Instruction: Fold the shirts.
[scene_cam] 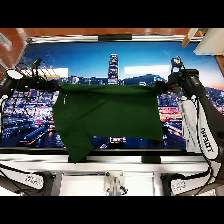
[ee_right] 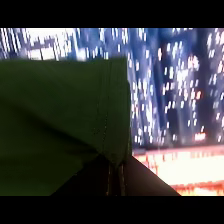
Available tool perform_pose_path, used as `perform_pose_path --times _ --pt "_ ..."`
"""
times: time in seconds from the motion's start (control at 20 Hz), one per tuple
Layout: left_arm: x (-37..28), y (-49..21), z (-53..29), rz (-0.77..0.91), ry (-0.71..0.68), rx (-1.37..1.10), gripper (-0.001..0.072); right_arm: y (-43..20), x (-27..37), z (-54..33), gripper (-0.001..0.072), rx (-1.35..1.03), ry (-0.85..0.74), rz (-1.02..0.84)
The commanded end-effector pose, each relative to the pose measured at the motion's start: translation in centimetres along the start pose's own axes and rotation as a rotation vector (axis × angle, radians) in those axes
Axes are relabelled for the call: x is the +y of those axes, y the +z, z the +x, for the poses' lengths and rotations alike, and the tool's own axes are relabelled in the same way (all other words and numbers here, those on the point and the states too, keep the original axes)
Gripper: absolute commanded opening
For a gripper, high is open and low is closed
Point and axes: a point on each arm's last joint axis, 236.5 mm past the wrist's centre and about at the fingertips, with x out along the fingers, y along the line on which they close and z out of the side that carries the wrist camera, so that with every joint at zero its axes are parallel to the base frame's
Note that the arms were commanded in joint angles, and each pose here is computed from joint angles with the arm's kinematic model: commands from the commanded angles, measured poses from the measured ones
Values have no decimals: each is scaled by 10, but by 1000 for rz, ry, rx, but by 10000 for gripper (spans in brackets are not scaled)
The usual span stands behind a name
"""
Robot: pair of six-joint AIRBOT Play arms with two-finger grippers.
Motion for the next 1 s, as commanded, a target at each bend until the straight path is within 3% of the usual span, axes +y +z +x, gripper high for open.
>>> perform_pose_path --times 0.0,0.35,0.6,0.95 --pt "2 -51 -4 -50 -34 222 33 -51 3 0 79 208 11 -4" --pt "8 -66 -7 -35 -17 288 33 -46 -10 18 79 186 -31 -53" --pt "4 -47 -16 -4 -10 248 33 -17 -28 10 79 119 27 82" --pt "-1 -74 -8 -75 -44 365 33 -54 -2 16 79 274 120 71"
